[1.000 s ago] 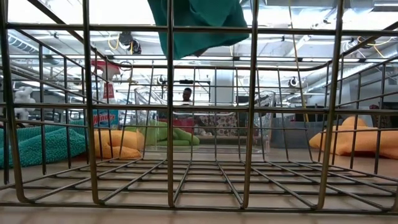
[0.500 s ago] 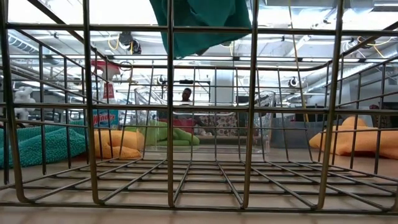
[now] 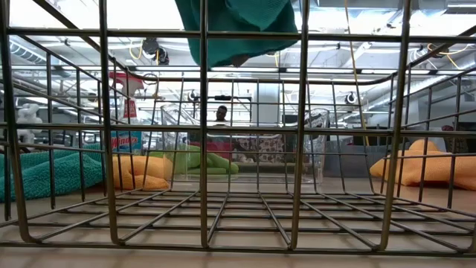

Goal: Sort microfiber towel by color & place in baskets
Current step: Put the top blue microfiber cloth into the transparent black bin

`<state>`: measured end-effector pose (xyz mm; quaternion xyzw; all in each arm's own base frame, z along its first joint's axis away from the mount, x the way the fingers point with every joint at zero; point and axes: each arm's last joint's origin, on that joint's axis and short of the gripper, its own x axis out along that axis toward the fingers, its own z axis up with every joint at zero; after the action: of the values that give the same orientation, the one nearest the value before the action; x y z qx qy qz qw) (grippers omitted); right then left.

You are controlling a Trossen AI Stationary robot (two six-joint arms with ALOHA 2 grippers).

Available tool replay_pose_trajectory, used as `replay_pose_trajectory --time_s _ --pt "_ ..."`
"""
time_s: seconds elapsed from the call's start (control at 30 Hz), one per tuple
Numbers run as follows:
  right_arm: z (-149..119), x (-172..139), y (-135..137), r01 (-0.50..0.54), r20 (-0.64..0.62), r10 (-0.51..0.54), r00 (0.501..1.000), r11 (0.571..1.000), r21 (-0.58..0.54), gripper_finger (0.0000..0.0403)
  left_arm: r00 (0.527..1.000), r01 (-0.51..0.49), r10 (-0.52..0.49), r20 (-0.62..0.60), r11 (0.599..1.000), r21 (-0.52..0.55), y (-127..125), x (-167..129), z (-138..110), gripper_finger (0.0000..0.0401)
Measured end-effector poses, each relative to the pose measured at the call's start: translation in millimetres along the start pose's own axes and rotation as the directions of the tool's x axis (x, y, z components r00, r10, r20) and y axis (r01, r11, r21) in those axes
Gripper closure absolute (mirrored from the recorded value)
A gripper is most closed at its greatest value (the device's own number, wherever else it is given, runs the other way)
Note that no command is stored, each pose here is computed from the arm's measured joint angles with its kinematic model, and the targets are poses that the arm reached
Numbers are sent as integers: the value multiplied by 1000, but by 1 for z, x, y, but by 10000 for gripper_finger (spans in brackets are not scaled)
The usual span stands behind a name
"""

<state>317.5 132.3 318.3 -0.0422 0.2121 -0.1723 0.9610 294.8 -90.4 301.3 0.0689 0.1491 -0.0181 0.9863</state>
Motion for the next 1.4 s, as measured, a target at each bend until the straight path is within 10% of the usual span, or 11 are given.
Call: replay_pose_trajectory --time_s 0.43,0.83,1.4 --pt "13 -64 -87 149 -92 -152 984 988 -39 400 952 -305 301 -47 942 -144 8 -14 1 110" --pt "-5 -104 -202 490 -316 -438 841 866 104 400 946 -314 293 -137 934 -171 5 -14 -10 116" --pt "-74 -37 -265 452 -576 -293 763 879 151 401 943 -304 271 -193 936 -175 -7 0 -24 116"
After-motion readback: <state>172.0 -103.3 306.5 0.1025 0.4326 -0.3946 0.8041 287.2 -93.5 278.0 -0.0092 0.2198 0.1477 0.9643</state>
